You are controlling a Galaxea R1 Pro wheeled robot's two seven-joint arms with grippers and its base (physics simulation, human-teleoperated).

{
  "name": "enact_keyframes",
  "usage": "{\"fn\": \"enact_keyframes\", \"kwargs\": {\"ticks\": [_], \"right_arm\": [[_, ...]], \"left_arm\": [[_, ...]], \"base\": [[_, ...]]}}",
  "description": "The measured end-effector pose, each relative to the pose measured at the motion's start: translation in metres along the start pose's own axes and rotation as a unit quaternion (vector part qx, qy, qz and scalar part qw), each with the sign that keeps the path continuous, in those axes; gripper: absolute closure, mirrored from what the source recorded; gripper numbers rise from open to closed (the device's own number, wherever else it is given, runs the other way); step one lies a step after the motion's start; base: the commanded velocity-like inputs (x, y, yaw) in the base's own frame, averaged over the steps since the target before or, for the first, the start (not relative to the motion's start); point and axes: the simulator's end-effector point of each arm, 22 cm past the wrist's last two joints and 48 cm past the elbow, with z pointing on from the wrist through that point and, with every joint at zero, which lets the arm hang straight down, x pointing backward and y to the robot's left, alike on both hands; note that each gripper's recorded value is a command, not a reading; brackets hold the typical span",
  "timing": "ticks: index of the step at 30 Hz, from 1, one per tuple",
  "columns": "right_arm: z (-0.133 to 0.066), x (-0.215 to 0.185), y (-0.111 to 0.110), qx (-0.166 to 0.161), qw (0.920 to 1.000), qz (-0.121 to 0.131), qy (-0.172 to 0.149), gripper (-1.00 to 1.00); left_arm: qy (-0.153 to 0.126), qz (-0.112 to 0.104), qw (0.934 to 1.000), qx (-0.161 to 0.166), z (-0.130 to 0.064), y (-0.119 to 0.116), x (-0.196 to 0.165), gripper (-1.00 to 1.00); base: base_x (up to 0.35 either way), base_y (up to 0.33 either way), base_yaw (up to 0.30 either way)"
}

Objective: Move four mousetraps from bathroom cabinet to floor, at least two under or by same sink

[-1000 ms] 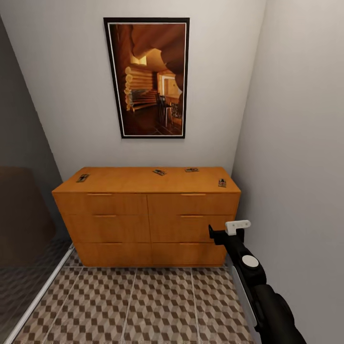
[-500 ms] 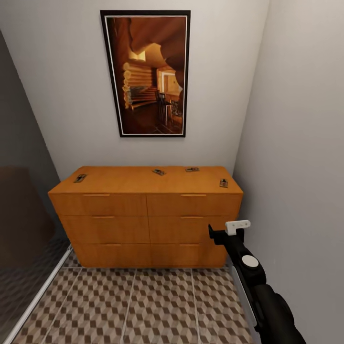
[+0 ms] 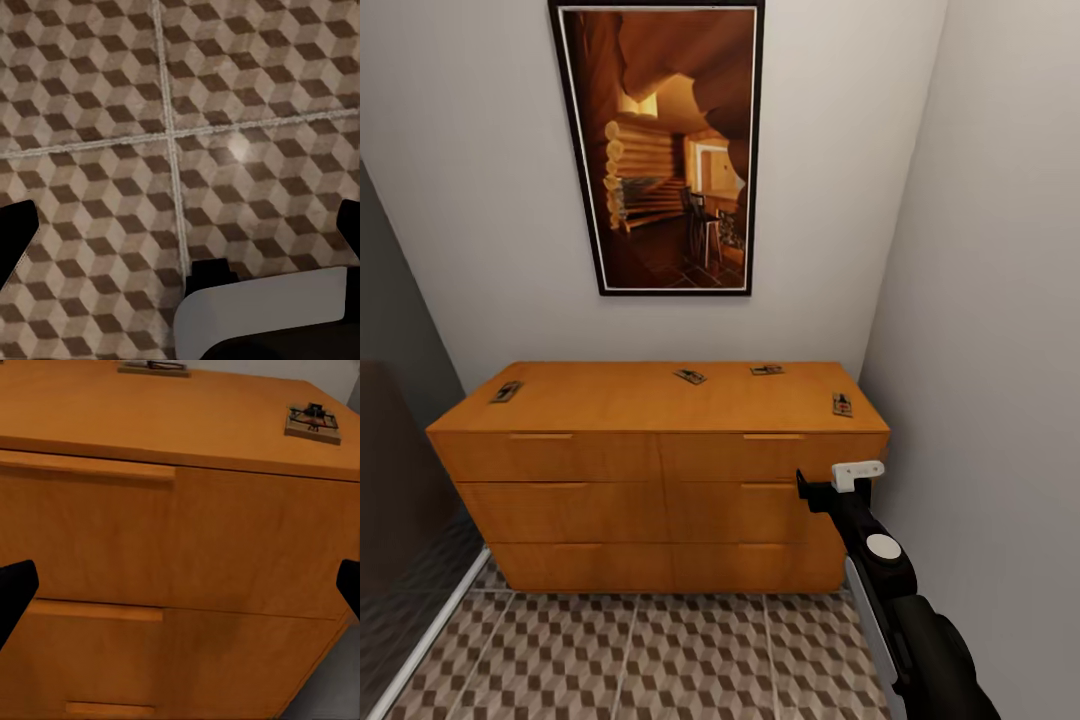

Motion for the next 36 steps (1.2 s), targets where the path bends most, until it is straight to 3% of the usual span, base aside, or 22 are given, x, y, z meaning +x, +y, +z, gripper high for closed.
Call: {"fn": "enact_keyframes", "kwargs": {"ticks": [14,36], "right_arm": [[0.000,0.000,0.000,0.000,1.0000,0.000,0.000,-1.00],[-0.002,-0.011,-0.005,0.005,0.9999,0.000,-0.012,-1.00]], "left_arm": [[0.000,0.000,1.0000,0.000,0.000,0.000,0.000,-1.00],[0.000,0.000,1.0000,0.001,0.000,-0.001,0.000,-1.00]], "base": [[0.310,0.000,0.000],[0.017,0.000,0.000]]}}
